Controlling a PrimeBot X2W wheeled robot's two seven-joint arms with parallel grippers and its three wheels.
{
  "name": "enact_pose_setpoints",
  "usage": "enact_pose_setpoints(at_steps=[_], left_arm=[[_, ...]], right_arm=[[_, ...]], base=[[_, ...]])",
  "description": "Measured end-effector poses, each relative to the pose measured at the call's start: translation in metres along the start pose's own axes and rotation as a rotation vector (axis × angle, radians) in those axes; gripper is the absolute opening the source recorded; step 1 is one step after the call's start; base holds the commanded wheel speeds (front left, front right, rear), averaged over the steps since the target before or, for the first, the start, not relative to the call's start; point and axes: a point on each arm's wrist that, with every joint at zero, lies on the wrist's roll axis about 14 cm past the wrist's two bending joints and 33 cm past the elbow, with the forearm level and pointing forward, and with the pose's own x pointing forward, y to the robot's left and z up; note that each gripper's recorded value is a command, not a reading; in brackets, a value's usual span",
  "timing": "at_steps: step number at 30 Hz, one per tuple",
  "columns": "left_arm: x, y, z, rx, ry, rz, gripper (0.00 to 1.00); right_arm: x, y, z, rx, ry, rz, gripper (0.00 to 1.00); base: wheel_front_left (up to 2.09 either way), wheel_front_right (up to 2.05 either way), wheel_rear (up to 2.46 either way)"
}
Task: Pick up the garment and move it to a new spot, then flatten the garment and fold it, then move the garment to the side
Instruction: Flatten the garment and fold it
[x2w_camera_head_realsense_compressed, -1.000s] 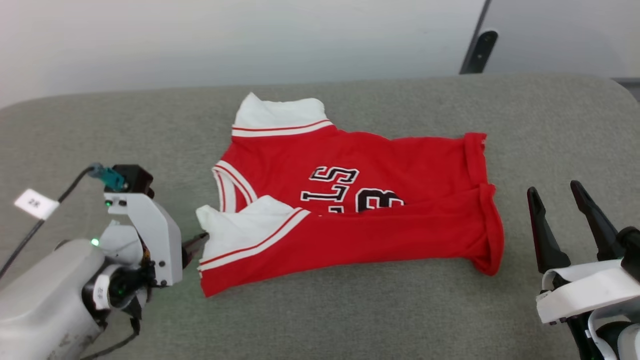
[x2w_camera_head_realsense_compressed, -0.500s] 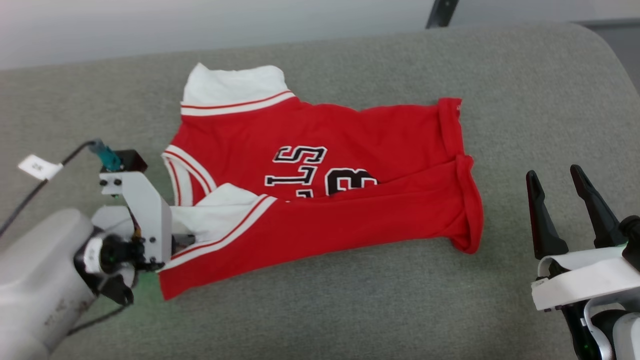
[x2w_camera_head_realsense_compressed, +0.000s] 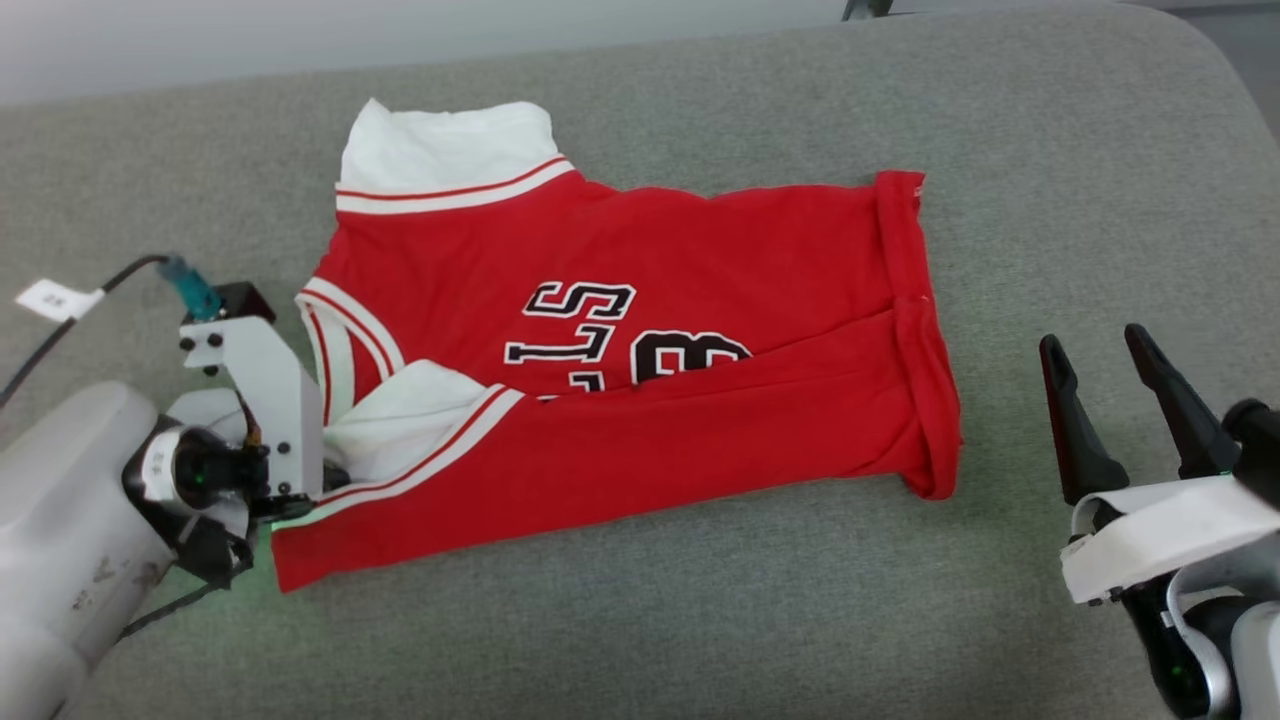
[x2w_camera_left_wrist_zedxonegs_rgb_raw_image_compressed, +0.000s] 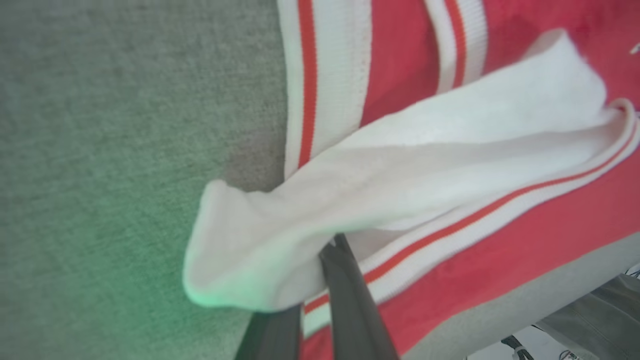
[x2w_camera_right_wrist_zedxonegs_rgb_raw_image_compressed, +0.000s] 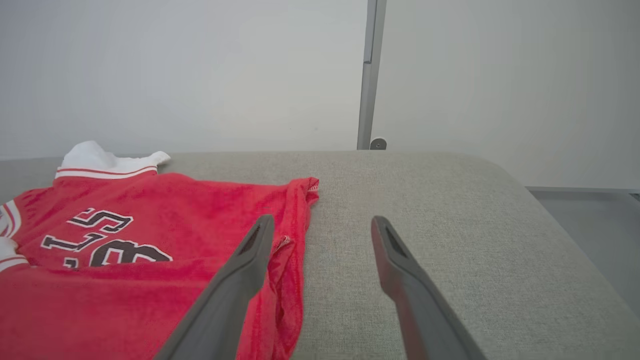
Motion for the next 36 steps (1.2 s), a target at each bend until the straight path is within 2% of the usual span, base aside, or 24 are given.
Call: enact_pose_setpoints(at_steps=[5, 14, 20, 25, 27, 28, 36], left_arm=[[-0.003, 0.000, 0.002, 0.013, -0.017, 0.000, 0.00], [-0.001, -0.005, 0.008, 0.030, -0.039, -0.011, 0.00], [0.001, -0.006, 0.010, 0.031, -0.044, -0.018, 0.00], [0.001, -0.007, 0.011, 0.026, -0.049, -0.031, 0.00], [0.002, -0.007, 0.011, 0.025, -0.050, -0.035, 0.00], [0.002, -0.007, 0.011, 0.020, -0.051, -0.036, 0.00], [0.000, -0.005, 0.009, -0.005, -0.063, -0.054, 0.00]], right_arm=[[0.009, -0.002, -0.015, -0.001, 0.136, 0.012, 1.00], [0.028, 0.011, -0.058, 0.010, 0.551, 0.085, 1.00], [0.032, 0.021, -0.086, -0.055, 0.828, 0.136, 1.00], [0.041, 0.034, -0.094, -0.074, 0.921, 0.172, 1.00], [0.044, 0.033, -0.098, -0.071, 0.945, 0.163, 0.25], [0.044, 0.033, -0.101, -0.069, 0.959, 0.162, 0.00], [0.048, 0.035, -0.104, -0.045, 0.973, 0.165, 0.00]], base=[[0.00, 0.00, 0.00], [0.00, 0.00, 0.00], [0.00, 0.00, 0.00], [0.00, 0.00, 0.00], [0.00, 0.00, 0.00], [0.00, 0.00, 0.00], [0.00, 0.00, 0.00]])
